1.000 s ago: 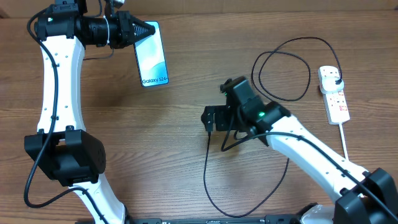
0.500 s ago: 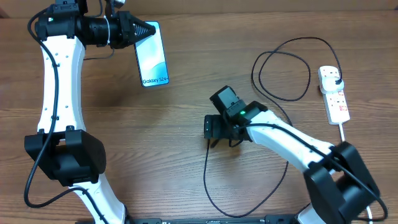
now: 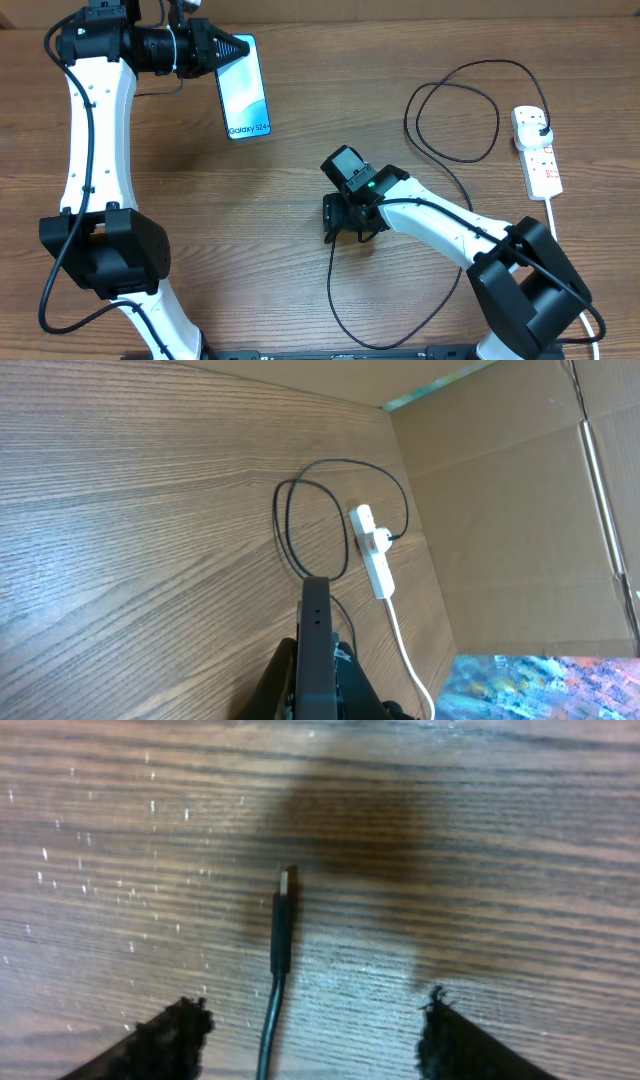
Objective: Plug charger to phone and switch on socket
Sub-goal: 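Move the right gripper down over the black cable's plug end, then close the right gripper on the cable plug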
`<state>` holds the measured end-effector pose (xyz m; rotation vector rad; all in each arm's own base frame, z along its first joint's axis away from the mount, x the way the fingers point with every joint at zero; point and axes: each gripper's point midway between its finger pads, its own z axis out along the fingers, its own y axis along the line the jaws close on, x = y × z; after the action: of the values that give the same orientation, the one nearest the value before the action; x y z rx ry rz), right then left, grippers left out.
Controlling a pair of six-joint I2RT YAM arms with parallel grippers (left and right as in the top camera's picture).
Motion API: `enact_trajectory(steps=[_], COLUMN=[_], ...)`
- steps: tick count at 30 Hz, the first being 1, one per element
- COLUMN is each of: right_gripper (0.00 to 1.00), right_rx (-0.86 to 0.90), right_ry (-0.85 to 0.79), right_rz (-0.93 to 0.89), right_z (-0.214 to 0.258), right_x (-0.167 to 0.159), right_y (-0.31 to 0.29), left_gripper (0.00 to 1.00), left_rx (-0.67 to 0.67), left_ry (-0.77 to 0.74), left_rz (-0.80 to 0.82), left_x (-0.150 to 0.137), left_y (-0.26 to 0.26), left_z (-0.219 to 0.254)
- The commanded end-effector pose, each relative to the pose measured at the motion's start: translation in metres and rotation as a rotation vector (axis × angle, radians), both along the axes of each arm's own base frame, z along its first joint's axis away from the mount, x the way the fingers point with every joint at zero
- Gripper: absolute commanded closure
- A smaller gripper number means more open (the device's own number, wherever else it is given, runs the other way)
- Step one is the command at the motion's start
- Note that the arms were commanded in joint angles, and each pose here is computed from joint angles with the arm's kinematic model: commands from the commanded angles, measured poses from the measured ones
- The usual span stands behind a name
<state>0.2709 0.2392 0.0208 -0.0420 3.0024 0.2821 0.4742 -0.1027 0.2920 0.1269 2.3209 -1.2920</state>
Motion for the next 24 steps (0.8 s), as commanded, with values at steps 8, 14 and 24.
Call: enact_trajectory(steps=[8,14,24], right_gripper=[0.41,0.43,0.6], right_rx=[-0.024,-0.038,-0.101], right_ry=[0.015,0.033,0.1], right_rz=[0.004,0.005,0.021], right_z=[-0.012,-0.018,-0.032], right_x=[0.008,0.008,0.01], right_y=[0.006,0.007,0.016], left_gripper=[0.96,0.96,0.96], left_rx=[-0.009,-0.009,-0.009], left_ry=[-0.034,-0.034,-0.034], left_rz=[-0.021,-0.021,-0.021], left_x=[0.002,0.002,0.002], left_y=[-0.004,-0.004,-0.004], left_z=[0.006,0.006,0.006])
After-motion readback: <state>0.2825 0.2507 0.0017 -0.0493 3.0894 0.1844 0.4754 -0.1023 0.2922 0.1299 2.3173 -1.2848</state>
